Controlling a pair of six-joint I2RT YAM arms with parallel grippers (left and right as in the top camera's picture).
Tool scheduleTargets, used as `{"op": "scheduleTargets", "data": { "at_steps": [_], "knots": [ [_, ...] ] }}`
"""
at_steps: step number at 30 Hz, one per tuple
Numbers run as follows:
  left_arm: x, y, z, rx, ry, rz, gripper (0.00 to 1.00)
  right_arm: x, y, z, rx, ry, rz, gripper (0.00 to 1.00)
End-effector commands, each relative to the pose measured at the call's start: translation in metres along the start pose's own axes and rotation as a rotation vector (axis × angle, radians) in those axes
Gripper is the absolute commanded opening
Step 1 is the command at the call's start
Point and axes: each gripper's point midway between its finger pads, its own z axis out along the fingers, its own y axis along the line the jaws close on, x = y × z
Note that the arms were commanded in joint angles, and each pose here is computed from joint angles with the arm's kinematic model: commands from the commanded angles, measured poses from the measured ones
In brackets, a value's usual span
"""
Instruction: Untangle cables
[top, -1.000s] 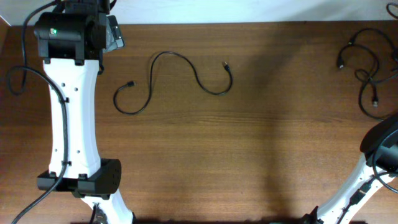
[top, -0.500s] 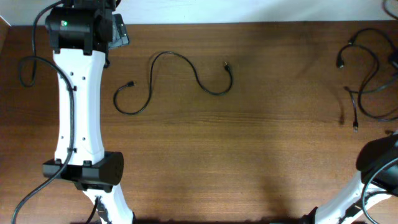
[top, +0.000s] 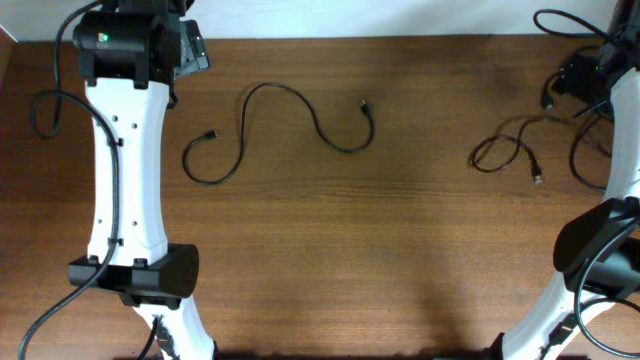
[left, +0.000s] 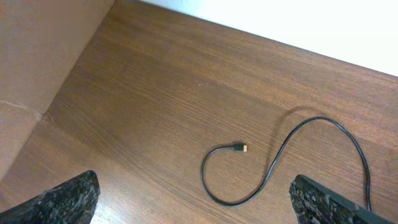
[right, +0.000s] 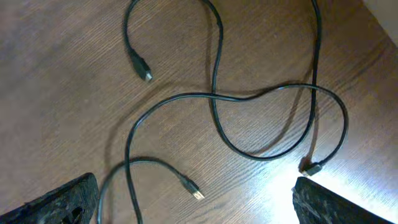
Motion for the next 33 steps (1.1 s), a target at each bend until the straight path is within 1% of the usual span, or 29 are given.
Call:
{"op": "scheduleTargets", "data": {
  "at_steps": [1,3,4,5,6,7,8,10,11,12,14,16,17,19,20,23,25,29,30,33],
  "knots": [
    [-0.002,0.001,0.001,0.005,-0.005,0.000,0.99,-0.028,0.007,-0.049,-0.089,-0.123,-0.079,0.99],
    [-0.004,0.000,0.001,0.007,-0.011,-0.003,0.99,-0.033,0.050,-0.109,-0.343,-0.225,-0.289,0.99],
    [-0.004,0.000,0.001,0.008,-0.012,-0.004,0.99,-0.022,0.085,-0.140,-0.515,-0.278,-0.455,0.99],
    [-0.004,0.000,0.001,0.007,-0.011,-0.003,0.99,-0.009,0.116,-0.161,-0.645,-0.311,-0.580,0.99],
    [-0.004,0.000,0.001,0.007,-0.010,-0.003,0.99,0.011,0.151,-0.179,-0.775,-0.344,-0.739,0.99],
    [-0.004,0.000,0.001,0.007,-0.011,-0.003,0.99,0.039,0.188,-0.195,-0.885,-0.376,-0.920,0.99],
    [-0.004,0.000,0.001,0.007,-0.010,-0.003,0.99,0.057,0.208,-0.204,-0.926,-0.397,-1.027,0.99],
    [-0.004,0.000,0.001,0.007,-0.011,-0.004,0.99,0.108,0.257,-0.219,-0.997,-0.419,-1.250,0.99],
    [-0.004,0.000,0.001,0.007,-0.011,-0.004,0.99,0.122,0.270,-0.218,-0.999,-0.408,-1.292,0.99],
    [-0.004,0.000,0.001,0.007,-0.011,-0.004,0.99,0.144,0.294,-0.203,-0.988,-0.368,-1.343,0.99],
    [-0.004,0.001,0.001,0.005,-0.012,-0.004,0.99,0.184,0.326,-0.158,-0.998,-0.239,-1.401,0.99],
    [-0.005,0.001,0.001,0.004,-0.016,0.015,0.99,0.222,0.346,-0.115,-1.008,-0.123,-1.465,0.99],
    [-0.005,0.002,0.001,-0.003,-0.018,0.017,0.99,0.248,0.357,-0.088,-1.011,-0.047,-1.495,0.99],
    [-0.005,0.002,0.001,-0.003,-0.018,0.017,0.99,0.284,0.366,-0.056,-1.011,0.054,-1.529,0.99],
    [-0.005,0.002,0.001,-0.004,-0.018,0.017,0.99,0.296,0.368,-0.051,-1.017,0.081,-1.543,0.99],
    [-0.005,0.002,0.001,-0.004,-0.018,0.017,0.99,0.316,0.373,-0.052,-1.044,0.104,-1.566,0.99],
    [-0.004,0.003,0.001,-0.005,-0.014,0.019,0.99,0.334,0.367,-0.033,-1.034,0.146,-1.572,0.99],
    [-0.003,0.003,0.001,-0.006,-0.010,0.021,0.99,0.354,0.354,-0.010,-1.018,0.208,-1.575,0.99],
    [-0.003,0.003,0.001,-0.006,-0.010,0.021,0.99,0.355,0.355,-0.009,-1.018,0.206,-1.575,0.04],
    [-0.002,0.003,0.001,-0.007,-0.006,0.023,0.99,0.353,0.356,-0.009,-1.020,0.195,-1.574,0.04]
  ]
}}
